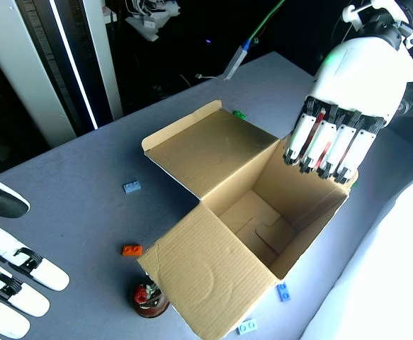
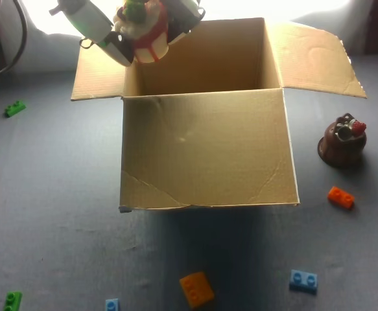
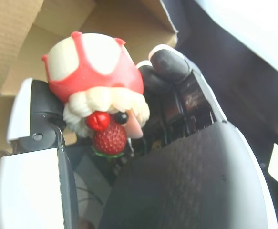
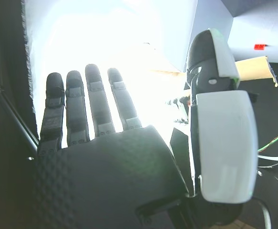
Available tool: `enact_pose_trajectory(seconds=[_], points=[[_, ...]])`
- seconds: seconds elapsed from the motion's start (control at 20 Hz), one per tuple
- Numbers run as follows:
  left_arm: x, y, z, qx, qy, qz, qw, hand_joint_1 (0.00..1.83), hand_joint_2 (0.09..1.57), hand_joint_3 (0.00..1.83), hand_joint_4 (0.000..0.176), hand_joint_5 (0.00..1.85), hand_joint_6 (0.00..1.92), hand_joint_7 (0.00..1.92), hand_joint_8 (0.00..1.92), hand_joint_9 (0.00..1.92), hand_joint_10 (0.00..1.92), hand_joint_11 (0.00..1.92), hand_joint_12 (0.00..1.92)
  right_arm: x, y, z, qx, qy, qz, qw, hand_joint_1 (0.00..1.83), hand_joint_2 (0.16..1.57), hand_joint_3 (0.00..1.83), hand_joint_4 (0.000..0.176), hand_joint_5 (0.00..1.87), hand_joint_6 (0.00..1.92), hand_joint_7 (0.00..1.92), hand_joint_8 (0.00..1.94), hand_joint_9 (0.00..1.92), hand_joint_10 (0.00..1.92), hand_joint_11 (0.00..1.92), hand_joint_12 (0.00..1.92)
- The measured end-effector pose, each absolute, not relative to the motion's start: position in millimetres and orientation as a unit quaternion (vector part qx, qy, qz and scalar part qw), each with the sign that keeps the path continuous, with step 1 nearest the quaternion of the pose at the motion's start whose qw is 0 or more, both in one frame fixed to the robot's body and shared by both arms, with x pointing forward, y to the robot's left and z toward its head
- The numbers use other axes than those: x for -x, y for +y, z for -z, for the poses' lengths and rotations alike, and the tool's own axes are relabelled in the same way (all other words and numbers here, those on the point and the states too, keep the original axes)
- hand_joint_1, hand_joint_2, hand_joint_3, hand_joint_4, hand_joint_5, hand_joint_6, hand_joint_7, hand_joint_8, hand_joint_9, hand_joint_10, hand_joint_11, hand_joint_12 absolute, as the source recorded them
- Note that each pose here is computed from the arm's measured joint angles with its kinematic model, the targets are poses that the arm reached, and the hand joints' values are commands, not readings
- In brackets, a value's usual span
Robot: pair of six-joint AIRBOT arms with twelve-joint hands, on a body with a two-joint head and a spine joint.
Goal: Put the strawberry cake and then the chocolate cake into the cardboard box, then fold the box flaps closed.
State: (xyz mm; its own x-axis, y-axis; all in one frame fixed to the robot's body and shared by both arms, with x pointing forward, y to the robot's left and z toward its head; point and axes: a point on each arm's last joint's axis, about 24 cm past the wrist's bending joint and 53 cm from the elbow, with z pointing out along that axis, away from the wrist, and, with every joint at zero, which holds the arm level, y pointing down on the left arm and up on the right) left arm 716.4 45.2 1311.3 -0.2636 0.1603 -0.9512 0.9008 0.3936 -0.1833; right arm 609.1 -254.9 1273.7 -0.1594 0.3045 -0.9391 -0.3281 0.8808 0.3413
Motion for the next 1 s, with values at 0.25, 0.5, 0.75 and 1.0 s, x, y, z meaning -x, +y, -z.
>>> enact_pose_trajectory(seconds=[0.25,0.5,0.75,1.0], points=[[-725.3,24.8,-1301.4,-0.398,0.689,0.382,0.47,1.06,1.39,0.01,0.0,0.55,1.57,0.48,1.87,0.3,1.92,0.41,1.92,-609.7,-250.7,-1273.0,0.014,0.721,-0.244,0.649,0.33,1.04,0.0,0.0,0.07,0.01,0.12,0.01,0.12,0.01,0.0,0.35],[-724.9,3.8,-1291.6,-0.404,0.688,0.385,0.465,1.07,1.17,0.0,0.0,0.29,1.06,0.26,1.24,0.23,1.58,0.2,1.85,-609.8,-250.4,-1273.6,0.015,0.719,-0.244,0.65,0.34,1.06,0.0,0.0,0.07,0.0,0.11,0.0,0.11,0.0,0.0,0.33],[-729.9,4.5,-1283.5,-0.403,0.691,0.375,0.468,0.52,1.0,0.0,0.026,0.34,0.05,0.41,0.02,0.4,0.21,0.0,1.23,-610.1,-247.8,-1272.8,0.018,0.72,-0.245,0.649,0.28,1.08,0.0,0.0,0.07,0.0,0.13,0.0,0.13,0.01,0.0,0.29],[-738.6,9.4,-1285.0,-0.396,0.693,0.365,0.48,0.33,0.85,0.0,0.083,0.09,0.0,0.12,0.0,0.19,0.0,0.0,0.9,-616.1,-256.7,-1273.5,-0.051,0.715,-0.277,0.639,0.28,1.07,0.0,0.0,0.1,0.01,0.16,0.0,0.16,0.01,0.0,0.32]])
